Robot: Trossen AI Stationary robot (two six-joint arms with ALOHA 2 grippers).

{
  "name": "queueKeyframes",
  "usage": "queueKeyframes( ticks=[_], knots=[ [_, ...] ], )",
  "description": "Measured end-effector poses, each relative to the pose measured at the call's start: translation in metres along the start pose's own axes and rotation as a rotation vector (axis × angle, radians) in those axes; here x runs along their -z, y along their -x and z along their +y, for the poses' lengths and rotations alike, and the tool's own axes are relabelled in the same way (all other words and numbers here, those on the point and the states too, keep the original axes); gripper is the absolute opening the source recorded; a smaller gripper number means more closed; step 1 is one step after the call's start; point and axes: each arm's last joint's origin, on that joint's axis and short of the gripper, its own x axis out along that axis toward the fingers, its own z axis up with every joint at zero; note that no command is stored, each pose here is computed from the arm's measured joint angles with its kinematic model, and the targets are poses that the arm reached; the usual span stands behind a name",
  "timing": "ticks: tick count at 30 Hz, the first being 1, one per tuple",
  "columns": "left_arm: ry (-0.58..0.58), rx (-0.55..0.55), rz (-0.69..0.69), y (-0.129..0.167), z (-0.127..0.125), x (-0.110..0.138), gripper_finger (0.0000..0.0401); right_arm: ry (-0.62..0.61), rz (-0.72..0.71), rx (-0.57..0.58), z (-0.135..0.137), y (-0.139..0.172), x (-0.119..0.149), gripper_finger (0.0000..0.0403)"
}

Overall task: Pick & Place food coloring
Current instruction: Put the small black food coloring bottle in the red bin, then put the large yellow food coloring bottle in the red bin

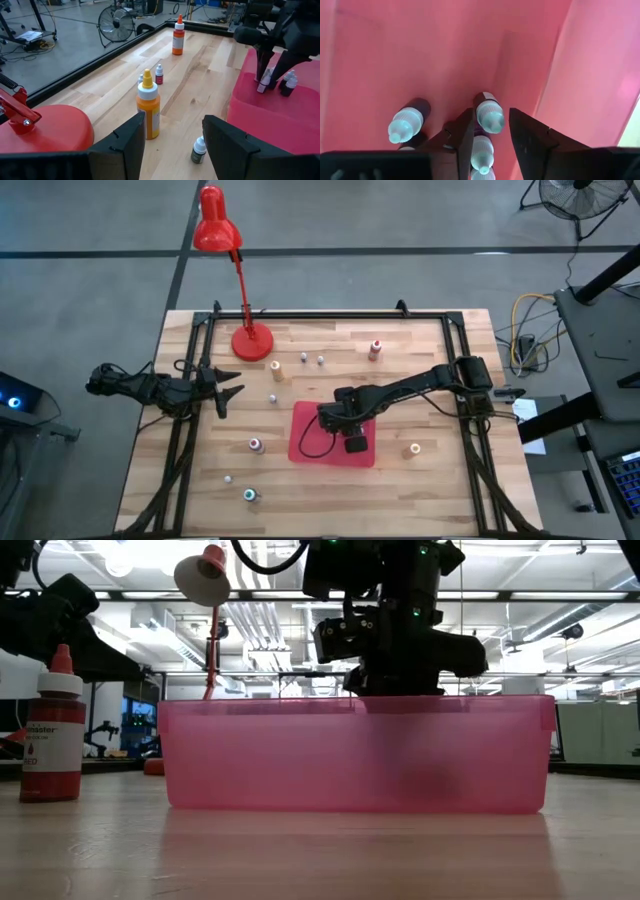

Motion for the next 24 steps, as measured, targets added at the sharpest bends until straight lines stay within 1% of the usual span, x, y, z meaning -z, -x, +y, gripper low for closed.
queueKeyframes(
  ticks=[8, 16, 18, 21, 24],
  knots=[
    [0.000, 0.000, 0.000, 0.000, 0.000, 0.000, 0.0170, -0.007, 0.001, 0.000, -0.001, 0.011, -0.001, 0.0136],
    [0.000, 0.000, 0.000, 0.000, 0.000, 0.000, 0.0170, -0.028, -0.052, 0.023, -0.003, 0.043, -0.010, 0.0147],
    [0.000, 0.000, 0.000, 0.000, 0.000, 0.000, 0.0170, -0.058, -0.055, 0.022, -0.004, 0.053, -0.011, 0.0150],
    [0.000, 0.000, 0.000, 0.000, 0.000, 0.000, 0.0170, -0.133, -0.041, 0.020, -0.005, 0.071, -0.011, 0.0156],
    [0.000, 0.000, 0.000, 0.000, 0.000, 0.000, 0.0170, -0.197, -0.007, 0.024, -0.004, 0.090, -0.009, 0.0166]
  ],
)
